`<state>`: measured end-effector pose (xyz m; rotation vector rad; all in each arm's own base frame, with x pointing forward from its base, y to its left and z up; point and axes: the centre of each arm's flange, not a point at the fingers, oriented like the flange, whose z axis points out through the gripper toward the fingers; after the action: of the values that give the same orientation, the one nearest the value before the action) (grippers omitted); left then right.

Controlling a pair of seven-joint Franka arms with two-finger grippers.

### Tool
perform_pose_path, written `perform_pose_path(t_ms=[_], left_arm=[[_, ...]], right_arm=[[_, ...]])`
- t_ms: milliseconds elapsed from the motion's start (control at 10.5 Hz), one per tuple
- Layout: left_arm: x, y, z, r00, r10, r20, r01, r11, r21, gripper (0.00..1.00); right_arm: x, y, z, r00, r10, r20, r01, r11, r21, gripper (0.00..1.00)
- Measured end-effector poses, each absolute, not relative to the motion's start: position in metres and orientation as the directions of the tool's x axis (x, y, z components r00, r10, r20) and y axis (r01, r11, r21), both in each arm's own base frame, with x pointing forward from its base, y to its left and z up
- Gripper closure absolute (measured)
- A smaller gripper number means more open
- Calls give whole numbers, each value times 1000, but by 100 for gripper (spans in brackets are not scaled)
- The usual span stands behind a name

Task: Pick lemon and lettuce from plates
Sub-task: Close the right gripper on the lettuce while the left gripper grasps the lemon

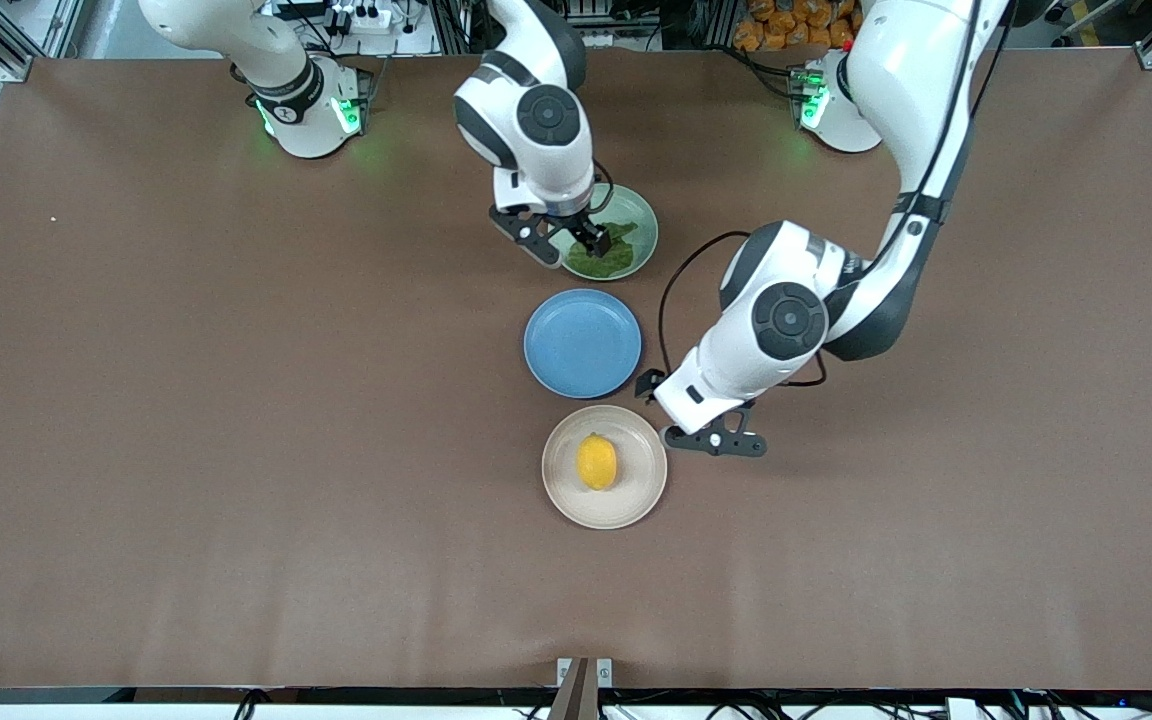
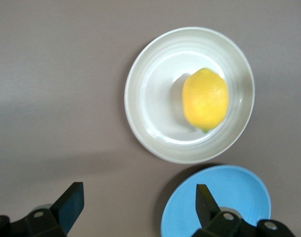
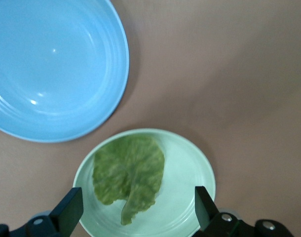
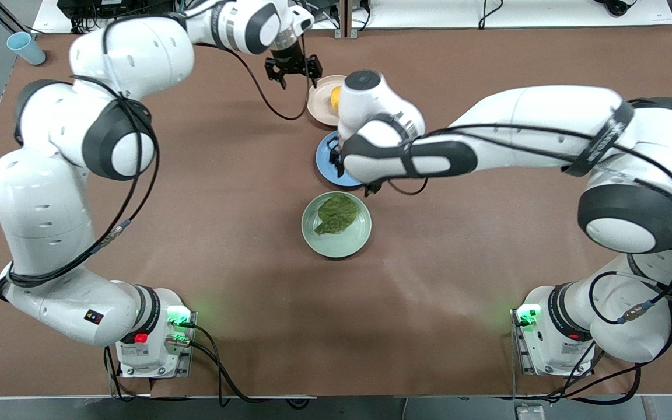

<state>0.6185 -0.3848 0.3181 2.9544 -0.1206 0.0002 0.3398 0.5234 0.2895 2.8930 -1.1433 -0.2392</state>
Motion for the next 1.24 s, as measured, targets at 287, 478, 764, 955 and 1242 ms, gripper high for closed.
perform_pose_path(t_ms=[287, 478, 764, 955, 1242], left_arm=[[617, -414, 292, 996, -28, 86, -48, -972, 231, 0], [616, -428, 273, 992, -9, 126, -41, -965, 258, 0], [622, -449, 241, 984, 52, 168, -2, -952, 305, 0], [625, -456, 230, 980, 65, 188, 1, -946, 323, 0], [626, -458, 210, 972, 83, 221, 2, -939, 345, 0]], right_arm=[[323, 547, 256, 674, -729, -117, -720, -684, 116, 0], [324, 557, 232, 649, -754, -99, -743, -656, 131, 0], [330, 570, 207, 610, -788, -80, -783, -615, 90, 0], [328, 572, 202, 606, -792, -76, -787, -611, 90, 0], [308, 581, 196, 607, -792, -69, -785, -611, 102, 0]])
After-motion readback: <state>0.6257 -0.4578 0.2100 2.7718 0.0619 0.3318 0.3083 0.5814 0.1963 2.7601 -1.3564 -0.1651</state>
